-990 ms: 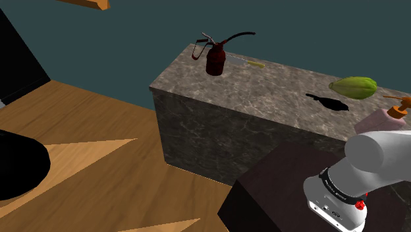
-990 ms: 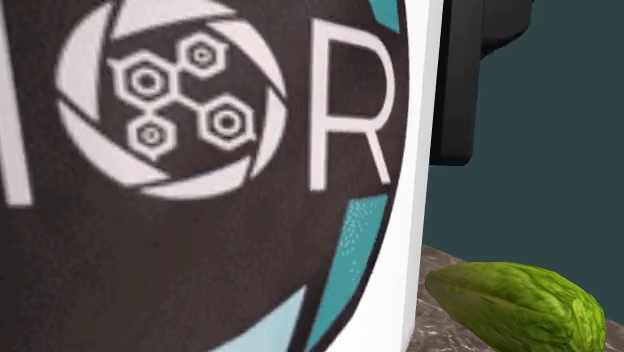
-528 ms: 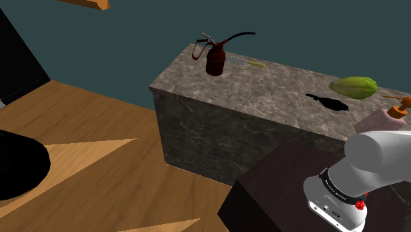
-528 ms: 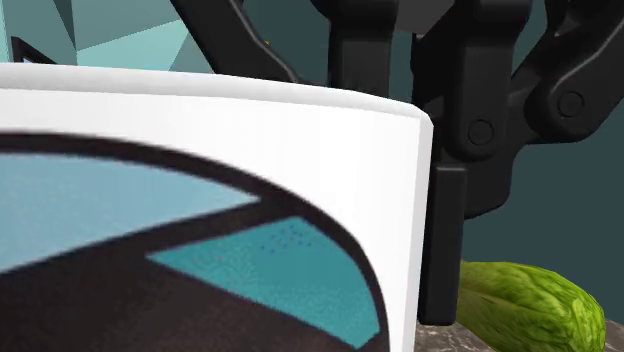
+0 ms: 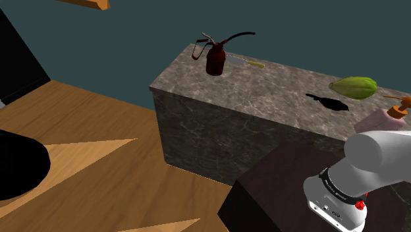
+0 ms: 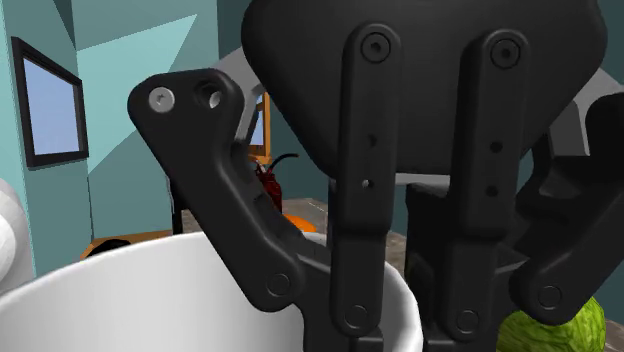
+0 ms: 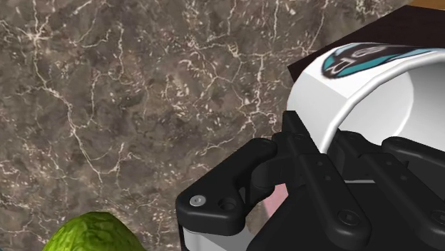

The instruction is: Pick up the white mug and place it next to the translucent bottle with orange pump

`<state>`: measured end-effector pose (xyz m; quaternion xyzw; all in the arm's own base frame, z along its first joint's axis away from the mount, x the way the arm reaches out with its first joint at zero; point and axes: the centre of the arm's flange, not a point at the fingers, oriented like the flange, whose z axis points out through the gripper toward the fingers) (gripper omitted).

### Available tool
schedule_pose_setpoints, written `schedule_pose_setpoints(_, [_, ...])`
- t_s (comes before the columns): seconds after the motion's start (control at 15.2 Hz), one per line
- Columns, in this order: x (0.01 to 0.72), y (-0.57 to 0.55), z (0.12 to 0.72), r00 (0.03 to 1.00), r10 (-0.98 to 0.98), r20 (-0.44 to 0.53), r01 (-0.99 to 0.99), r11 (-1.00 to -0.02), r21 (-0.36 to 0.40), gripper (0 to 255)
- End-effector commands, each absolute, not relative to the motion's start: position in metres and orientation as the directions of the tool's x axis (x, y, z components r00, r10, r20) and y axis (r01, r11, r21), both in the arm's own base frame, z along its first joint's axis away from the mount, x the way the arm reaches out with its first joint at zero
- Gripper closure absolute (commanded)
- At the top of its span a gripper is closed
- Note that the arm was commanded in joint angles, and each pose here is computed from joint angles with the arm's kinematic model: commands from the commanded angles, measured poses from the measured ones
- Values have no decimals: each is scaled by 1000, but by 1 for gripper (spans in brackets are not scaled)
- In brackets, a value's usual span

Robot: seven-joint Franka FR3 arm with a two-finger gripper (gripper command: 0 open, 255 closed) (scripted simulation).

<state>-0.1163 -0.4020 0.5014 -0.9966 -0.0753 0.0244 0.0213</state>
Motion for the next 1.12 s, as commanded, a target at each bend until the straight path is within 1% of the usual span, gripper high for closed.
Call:
schedule_pose_setpoints(0.0, [-117,-403,491,987,151,-45,149,-988,-46,255])
schedule_pose_setpoints(1.06, [-117,-403,406,987,151,-45,149,-988,-46,255])
